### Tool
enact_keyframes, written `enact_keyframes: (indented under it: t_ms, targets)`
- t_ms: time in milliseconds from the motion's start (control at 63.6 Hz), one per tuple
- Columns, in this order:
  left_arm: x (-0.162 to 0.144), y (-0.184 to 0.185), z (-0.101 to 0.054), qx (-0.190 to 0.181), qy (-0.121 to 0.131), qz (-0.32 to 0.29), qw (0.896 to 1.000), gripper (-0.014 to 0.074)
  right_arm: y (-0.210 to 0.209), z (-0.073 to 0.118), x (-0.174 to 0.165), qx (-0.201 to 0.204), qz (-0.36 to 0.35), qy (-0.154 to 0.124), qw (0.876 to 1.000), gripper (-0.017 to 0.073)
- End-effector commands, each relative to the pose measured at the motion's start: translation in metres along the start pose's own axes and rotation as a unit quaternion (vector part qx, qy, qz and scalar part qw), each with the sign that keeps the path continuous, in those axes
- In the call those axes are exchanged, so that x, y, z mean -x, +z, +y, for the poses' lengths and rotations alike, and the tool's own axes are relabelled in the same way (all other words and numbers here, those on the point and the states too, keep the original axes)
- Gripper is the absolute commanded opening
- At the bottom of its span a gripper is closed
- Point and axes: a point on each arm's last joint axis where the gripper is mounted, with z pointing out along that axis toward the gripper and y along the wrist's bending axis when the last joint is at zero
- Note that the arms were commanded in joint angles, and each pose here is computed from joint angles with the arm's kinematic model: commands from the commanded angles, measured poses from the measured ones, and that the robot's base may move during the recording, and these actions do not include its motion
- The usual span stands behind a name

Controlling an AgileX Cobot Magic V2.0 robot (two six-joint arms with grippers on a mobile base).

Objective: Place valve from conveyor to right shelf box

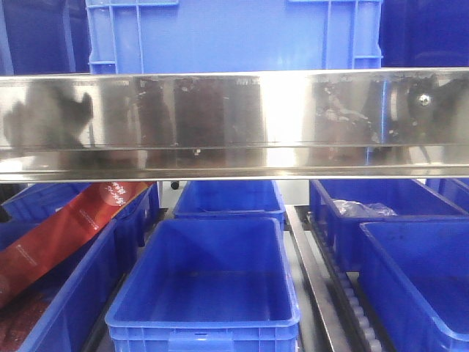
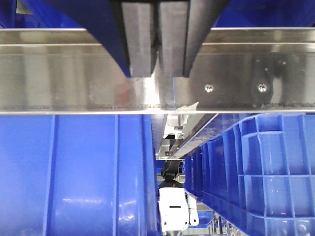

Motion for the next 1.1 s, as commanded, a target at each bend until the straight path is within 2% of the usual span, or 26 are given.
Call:
enact_keyframes:
  t_ms: [0,79,126,157,236,424,487,550,1085]
  targets:
    - [0.0003,-0.0006,0.0003,0.002,-0.007,-0.002,1.000,-0.0111,-0.0002,-0.0001,0.0017,-0.001,-0.012,-0.003,1.000,-0.0163]
    - [-0.0008,-0.0006,0.0006,0.004,-0.025,0.004,1.000,-0.0111,-0.0002,-0.0001,0.0017,-0.001,-0.012,-0.003,1.000,-0.0163]
    - [-0.0015,-0.0006,0.0007,0.005,-0.026,0.008,1.000,-0.0111,-0.0002,-0.0001,0.0017,-0.001,-0.012,-0.003,1.000,-0.0163]
    - [-0.0019,-0.0006,0.0008,0.005,-0.022,0.010,1.000,-0.0111,-0.0002,-0.0001,0.0017,-0.001,-0.012,-0.003,1.000,-0.0163]
    - [-0.0022,-0.0006,0.0003,0.001,0.010,0.012,1.000,-0.0111,-0.0002,-0.0001,0.0017,-0.001,-0.012,-0.003,1.000,-0.0163]
    - [-0.0023,-0.0007,-0.0022,-0.022,0.013,0.012,1.000,-0.0111,-0.0002,-0.0001,0.0017,-0.001,-0.012,-0.003,1.000,-0.0163]
    - [-0.0023,-0.0007,-0.0022,-0.022,0.008,0.013,1.000,-0.0111,-0.0002,-0.0001,0.0017,-0.001,-0.012,-0.003,1.000,-0.0163]
    - [-0.0023,-0.0007,-0.0022,-0.022,-0.007,0.013,1.000,-0.0111,-0.0002,-0.0001,0.0017,-0.001,-0.012,-0.003,1.000,-0.0163]
    - [-0.0023,-0.0007,-0.0022,-0.022,-0.007,0.013,1.000,-0.0111,-0.0002,-0.0001,0.0017,-0.001,-0.012,-0.003,1.000,-0.0163]
